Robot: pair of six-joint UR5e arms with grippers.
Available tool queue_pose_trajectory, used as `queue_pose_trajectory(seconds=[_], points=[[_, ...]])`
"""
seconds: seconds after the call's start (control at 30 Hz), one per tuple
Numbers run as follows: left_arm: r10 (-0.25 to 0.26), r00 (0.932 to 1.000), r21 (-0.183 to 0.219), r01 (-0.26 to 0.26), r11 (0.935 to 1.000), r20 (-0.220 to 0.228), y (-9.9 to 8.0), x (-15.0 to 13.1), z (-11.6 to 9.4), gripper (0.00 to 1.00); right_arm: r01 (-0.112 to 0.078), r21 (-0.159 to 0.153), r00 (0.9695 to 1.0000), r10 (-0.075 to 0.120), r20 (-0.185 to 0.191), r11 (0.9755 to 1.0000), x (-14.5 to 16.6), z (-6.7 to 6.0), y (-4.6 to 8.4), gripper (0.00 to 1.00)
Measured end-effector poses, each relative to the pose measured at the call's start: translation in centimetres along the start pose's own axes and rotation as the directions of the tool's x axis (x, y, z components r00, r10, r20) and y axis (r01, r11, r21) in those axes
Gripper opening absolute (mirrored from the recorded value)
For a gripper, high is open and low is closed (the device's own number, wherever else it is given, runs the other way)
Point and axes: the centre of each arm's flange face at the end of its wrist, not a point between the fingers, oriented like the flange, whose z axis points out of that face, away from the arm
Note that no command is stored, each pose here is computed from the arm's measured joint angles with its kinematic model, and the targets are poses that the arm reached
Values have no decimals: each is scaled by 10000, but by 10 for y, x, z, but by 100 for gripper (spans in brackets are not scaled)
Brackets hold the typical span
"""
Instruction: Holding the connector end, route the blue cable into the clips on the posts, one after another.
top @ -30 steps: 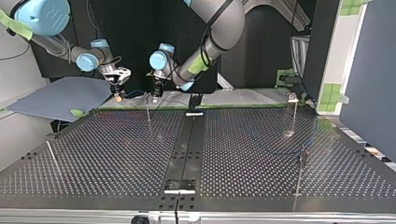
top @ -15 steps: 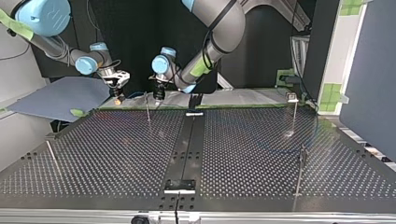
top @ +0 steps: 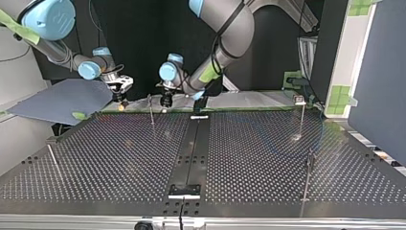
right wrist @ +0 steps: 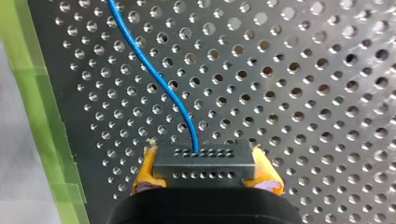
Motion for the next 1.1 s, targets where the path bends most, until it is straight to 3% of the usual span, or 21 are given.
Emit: queue_pose_trajectory(seconds=[0.2,0.5,0.83,0.9,0.93,1.0,1.03,1.1], points=[[-24,10000,-20,24,10000,63,8,-7,9,0,41,65,10000,-40,-56,10000,5,9,0,0],[-155,9990,29,154,9999,409,5,-23,24,0,13,287,9999,-8,-162,9996,16,20,1,0],[-163,9989,-9,163,9999,448,7,-25,26,2,-44,394,9998,52,-203,9992,20,25,1,0],[-125,9993,1,125,9999,362,7,-25,26,22,-47,398,9998,55,-209,9992,21,25,1,0],[-104,9995,7,104,9999,310,7,-24,25,22,-49,399,9998,57,-208,9992,21,25,1,0],[-42,9998,20,42,10000,176,7,-24,24,48,-50,399,9998,59,-211,9992,21,25,1,0],[-5,9999,20,5,10000,112,8,-23,24,48,-53,400,9998,61,-205,9992,21,25,1,0],[121,9999,-8,-121,9999,-39,8,-22,22,60,-58,398,9998,66,-198,9992,21,25,1,0]])
